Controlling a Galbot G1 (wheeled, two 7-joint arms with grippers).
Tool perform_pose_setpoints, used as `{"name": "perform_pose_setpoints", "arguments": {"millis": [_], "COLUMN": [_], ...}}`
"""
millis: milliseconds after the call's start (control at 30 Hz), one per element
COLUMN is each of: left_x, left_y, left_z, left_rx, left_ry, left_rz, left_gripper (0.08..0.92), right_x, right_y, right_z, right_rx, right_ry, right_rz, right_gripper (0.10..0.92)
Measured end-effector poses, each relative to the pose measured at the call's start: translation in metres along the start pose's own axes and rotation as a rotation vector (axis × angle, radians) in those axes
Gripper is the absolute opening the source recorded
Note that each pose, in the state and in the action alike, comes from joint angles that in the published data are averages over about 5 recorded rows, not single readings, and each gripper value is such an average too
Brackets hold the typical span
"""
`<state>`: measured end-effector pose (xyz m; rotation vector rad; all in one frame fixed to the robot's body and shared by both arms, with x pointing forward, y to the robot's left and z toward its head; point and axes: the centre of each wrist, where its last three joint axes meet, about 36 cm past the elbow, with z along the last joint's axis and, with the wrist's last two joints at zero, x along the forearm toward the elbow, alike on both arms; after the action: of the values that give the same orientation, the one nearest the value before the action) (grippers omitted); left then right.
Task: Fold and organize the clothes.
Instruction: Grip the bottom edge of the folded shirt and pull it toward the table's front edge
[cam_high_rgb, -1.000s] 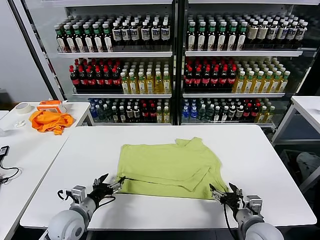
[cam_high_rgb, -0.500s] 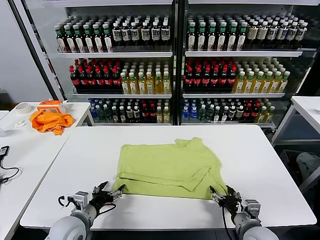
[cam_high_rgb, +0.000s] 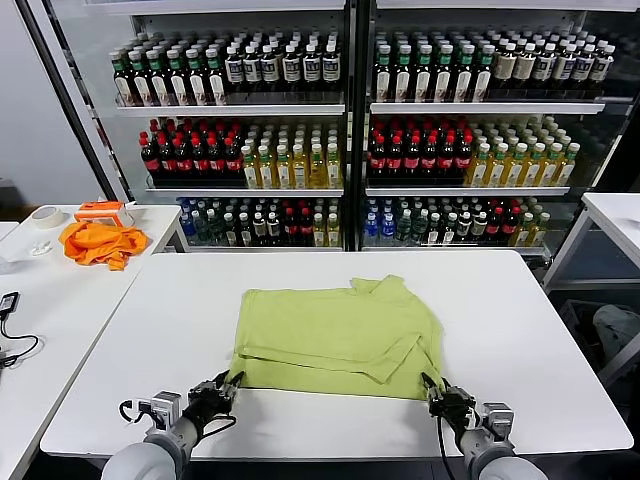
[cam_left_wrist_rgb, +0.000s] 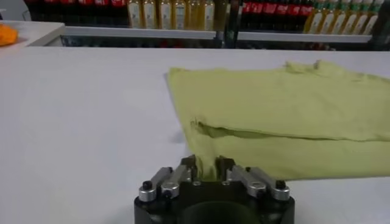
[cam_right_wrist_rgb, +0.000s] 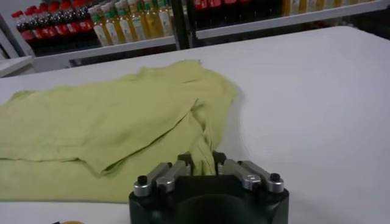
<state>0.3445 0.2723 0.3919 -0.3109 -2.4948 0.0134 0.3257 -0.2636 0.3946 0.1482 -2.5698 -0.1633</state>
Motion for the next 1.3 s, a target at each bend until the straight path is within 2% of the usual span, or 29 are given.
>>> {"name": "perform_pose_setpoints", "arguments": {"millis": [133,233,733,1033,1167,1300], "left_x": [0.002,0.006,0.050,0.074,0.080,0.084], "left_y": [-0.001,-0.002,-0.015,-0.015,-0.017,-0.021], "left_z": [0.000,-0.001,0.006,0.011,0.014,0.015], "left_rx": [-0.006,-0.022,-0.113,-0.153,-0.163,-0.168], "left_ry": [-0.001,-0.001,0.020,0.036,0.049,0.053], "left_rz": [0.006,0.005,-0.007,-0.025,-0.032,-0.029], "left_gripper": [0.105,0.085,0.084,0.084,0.096,0.182], "right_x": [0.005,0.012,0.067,0.082,0.086,0.091], "right_y": [0.000,0.001,0.005,0.009,0.009,0.008], "right_z": [-0.001,-0.002,0.000,0.009,0.009,0.007], "right_rx": [0.008,0.018,0.076,0.102,0.118,0.130], "right_ry": [0.006,0.012,0.029,0.050,0.051,0.049], "right_rz": [-0.004,-0.008,-0.020,-0.017,-0.009,-0.002], "right_gripper": [0.134,0.134,0.134,0.134,0.184,0.294]}}
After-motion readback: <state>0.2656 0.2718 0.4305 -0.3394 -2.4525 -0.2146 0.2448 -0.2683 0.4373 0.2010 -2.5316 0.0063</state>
